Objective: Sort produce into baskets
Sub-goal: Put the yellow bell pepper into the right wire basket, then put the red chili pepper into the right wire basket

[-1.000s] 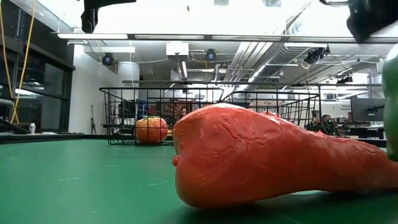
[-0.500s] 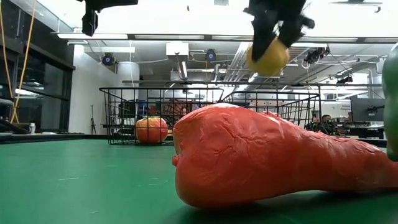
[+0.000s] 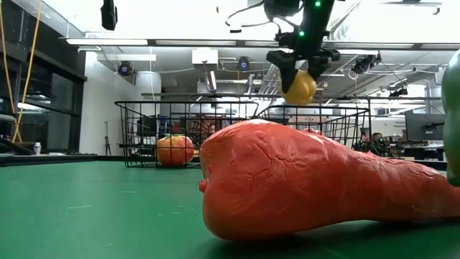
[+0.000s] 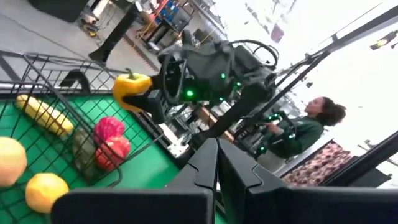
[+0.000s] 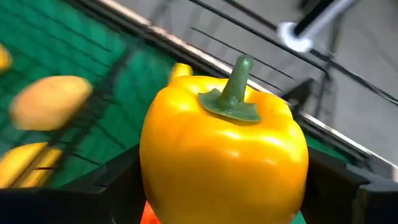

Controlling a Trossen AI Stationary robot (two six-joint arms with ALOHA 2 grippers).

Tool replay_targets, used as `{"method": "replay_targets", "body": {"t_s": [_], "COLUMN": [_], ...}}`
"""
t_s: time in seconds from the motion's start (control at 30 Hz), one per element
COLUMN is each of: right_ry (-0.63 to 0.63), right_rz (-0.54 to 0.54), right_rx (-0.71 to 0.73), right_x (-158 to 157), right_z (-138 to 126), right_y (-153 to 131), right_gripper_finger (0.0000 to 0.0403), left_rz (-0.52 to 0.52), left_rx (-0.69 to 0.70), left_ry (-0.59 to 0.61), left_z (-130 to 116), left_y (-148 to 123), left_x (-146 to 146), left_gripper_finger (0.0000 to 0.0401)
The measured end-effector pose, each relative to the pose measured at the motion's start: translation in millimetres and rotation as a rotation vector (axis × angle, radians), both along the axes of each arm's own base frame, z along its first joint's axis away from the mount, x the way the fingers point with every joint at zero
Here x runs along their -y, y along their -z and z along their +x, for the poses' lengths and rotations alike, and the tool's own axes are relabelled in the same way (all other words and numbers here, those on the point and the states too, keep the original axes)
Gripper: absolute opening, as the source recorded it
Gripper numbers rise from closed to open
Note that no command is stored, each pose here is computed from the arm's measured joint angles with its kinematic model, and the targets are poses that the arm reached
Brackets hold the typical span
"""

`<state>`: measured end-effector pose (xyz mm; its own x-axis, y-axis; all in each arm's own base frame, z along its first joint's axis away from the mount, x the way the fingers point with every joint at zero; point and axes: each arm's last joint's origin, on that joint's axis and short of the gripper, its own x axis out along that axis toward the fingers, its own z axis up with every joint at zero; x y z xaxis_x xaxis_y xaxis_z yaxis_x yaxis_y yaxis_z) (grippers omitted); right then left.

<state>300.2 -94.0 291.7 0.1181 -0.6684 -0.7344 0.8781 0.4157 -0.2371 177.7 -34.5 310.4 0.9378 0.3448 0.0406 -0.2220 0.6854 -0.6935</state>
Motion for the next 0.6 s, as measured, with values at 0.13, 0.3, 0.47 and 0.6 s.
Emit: {"method": "replay_targets", "body": {"t_s": [0.13, 0.3, 0.47, 0.6], "right_ry": [-0.080, -0.094, -0.053, -0.026], "right_rz": [0.031, 0.095, 0.126, 0.101], "right_rx": [0.058, 0.111, 0.118, 0.104], "right_x": [14, 31, 48, 49], "right_z": [6, 4, -4, -15], "right_y": [-3, -4, -3, -11], "right_gripper_finger": [0.0312, 0.0347, 0.0393, 0.0382], "left_rz": [0.006, 0.007, 0.016, 0.039], "left_rx": [-0.001, -0.002, -0.005, -0.014], "left_ry": [0.000, 0.000, -0.001, -0.002], "left_z": [0, 0, 0, 0], "left_y": [0, 0, 0, 0], "left_x": [0, 0, 0, 0], "left_gripper_finger": [0.0000, 0.0000, 0.0000, 0.0000]}}
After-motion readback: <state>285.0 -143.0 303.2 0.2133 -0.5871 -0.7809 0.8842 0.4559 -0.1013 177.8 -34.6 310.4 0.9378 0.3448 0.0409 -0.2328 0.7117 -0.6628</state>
